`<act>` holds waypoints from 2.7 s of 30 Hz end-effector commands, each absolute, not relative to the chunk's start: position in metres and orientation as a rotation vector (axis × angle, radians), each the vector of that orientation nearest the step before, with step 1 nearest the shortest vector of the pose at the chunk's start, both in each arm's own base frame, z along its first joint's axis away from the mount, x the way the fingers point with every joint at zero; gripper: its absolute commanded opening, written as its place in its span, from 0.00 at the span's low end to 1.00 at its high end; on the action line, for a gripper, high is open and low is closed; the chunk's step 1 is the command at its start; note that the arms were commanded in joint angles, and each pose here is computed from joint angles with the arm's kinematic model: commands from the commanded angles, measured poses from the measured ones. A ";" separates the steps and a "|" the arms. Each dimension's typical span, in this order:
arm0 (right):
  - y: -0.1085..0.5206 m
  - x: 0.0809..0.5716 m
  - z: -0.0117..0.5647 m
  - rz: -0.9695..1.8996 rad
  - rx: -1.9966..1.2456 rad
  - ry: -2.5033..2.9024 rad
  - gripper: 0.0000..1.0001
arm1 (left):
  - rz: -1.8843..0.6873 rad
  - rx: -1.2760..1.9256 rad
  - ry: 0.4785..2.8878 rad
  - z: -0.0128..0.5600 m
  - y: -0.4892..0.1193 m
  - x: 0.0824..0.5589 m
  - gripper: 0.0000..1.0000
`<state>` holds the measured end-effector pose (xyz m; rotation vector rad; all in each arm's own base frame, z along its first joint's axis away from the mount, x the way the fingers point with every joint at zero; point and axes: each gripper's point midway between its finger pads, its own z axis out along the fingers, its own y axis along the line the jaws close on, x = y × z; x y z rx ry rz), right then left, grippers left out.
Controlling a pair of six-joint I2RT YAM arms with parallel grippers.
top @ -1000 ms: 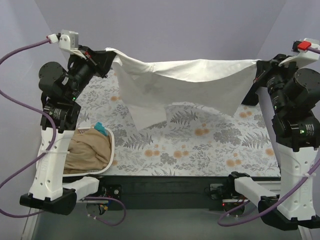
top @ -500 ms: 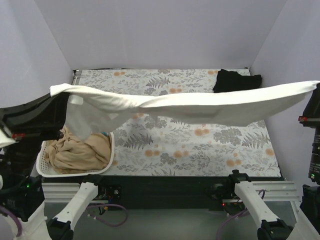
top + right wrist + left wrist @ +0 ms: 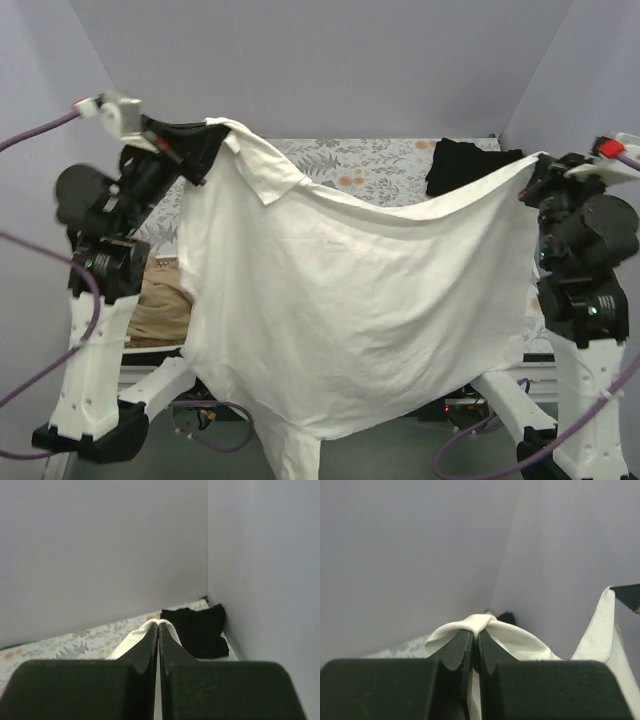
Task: Fold and stack the t-shirts
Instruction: Flatten the tshirt out
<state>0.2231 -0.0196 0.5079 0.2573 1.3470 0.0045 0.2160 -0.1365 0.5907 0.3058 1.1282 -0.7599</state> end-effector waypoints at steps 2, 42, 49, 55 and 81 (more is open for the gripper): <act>-0.020 0.295 0.444 -0.071 0.292 1.479 0.01 | -0.758 0.266 1.465 0.466 -0.161 0.337 0.00; 0.101 0.329 0.108 0.525 0.097 2.444 0.98 | -0.467 -0.127 2.508 0.119 -0.161 0.337 0.87; 0.092 0.331 0.071 0.442 0.159 2.547 0.98 | -0.416 -0.133 2.613 0.080 -0.163 0.344 0.87; 0.085 0.335 0.048 0.379 0.191 2.613 0.98 | -0.381 -0.140 2.652 0.054 -0.163 0.350 0.86; 0.052 0.404 0.030 0.224 0.317 2.657 0.98 | -0.302 -0.132 2.633 0.032 -0.177 0.463 0.86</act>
